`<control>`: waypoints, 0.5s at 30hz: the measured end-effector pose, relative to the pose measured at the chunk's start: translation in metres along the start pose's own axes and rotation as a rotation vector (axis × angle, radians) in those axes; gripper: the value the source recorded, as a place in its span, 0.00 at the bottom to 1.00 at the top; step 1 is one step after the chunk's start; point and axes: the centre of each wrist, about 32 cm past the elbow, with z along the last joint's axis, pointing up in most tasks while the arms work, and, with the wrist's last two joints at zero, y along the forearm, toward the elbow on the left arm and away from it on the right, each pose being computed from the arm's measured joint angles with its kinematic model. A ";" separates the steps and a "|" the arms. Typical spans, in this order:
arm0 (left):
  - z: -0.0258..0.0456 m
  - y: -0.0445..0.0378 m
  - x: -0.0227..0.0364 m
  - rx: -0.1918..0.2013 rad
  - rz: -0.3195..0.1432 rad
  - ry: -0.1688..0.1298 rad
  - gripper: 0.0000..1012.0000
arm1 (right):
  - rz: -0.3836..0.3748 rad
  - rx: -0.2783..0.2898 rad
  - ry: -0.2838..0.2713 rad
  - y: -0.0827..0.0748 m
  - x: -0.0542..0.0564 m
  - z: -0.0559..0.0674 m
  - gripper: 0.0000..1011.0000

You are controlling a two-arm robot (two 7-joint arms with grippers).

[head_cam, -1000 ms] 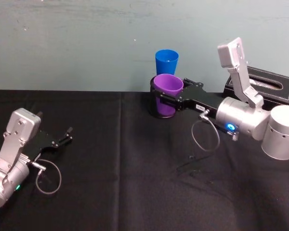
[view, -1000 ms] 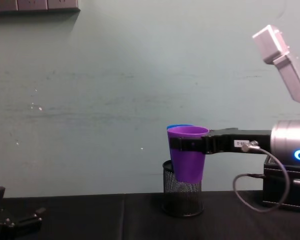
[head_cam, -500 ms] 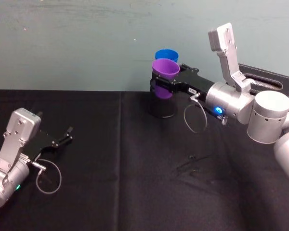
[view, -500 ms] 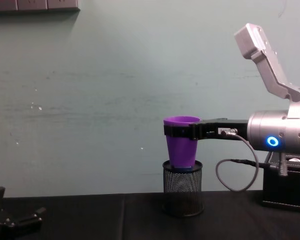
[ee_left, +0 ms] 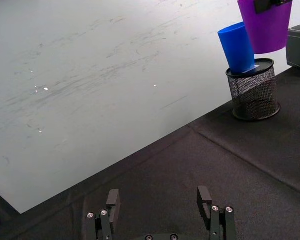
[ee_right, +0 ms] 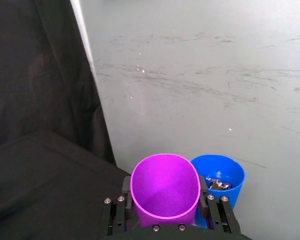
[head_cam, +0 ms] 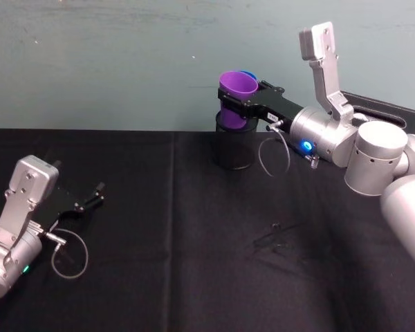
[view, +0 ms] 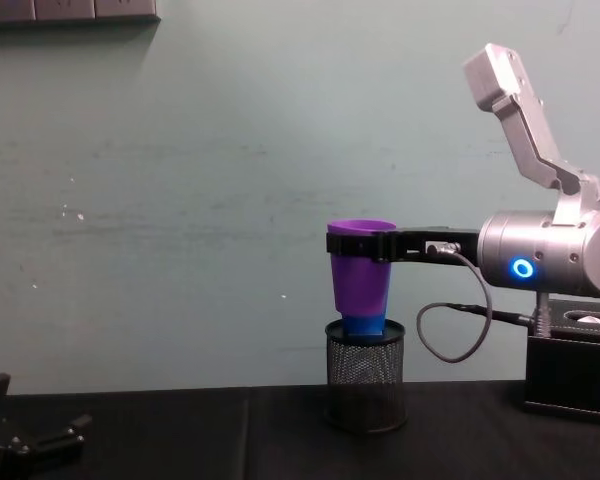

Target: Pick up one cup with a gripper and tap it against the other cup.

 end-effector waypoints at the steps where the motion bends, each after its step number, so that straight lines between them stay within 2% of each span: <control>1: 0.0000 0.0000 0.0000 0.000 0.000 0.000 1.00 | -0.001 0.001 0.002 0.000 0.000 0.000 0.72; 15: 0.0000 0.0000 0.0000 0.000 0.000 0.000 1.00 | -0.014 0.009 0.011 0.006 0.001 0.002 0.72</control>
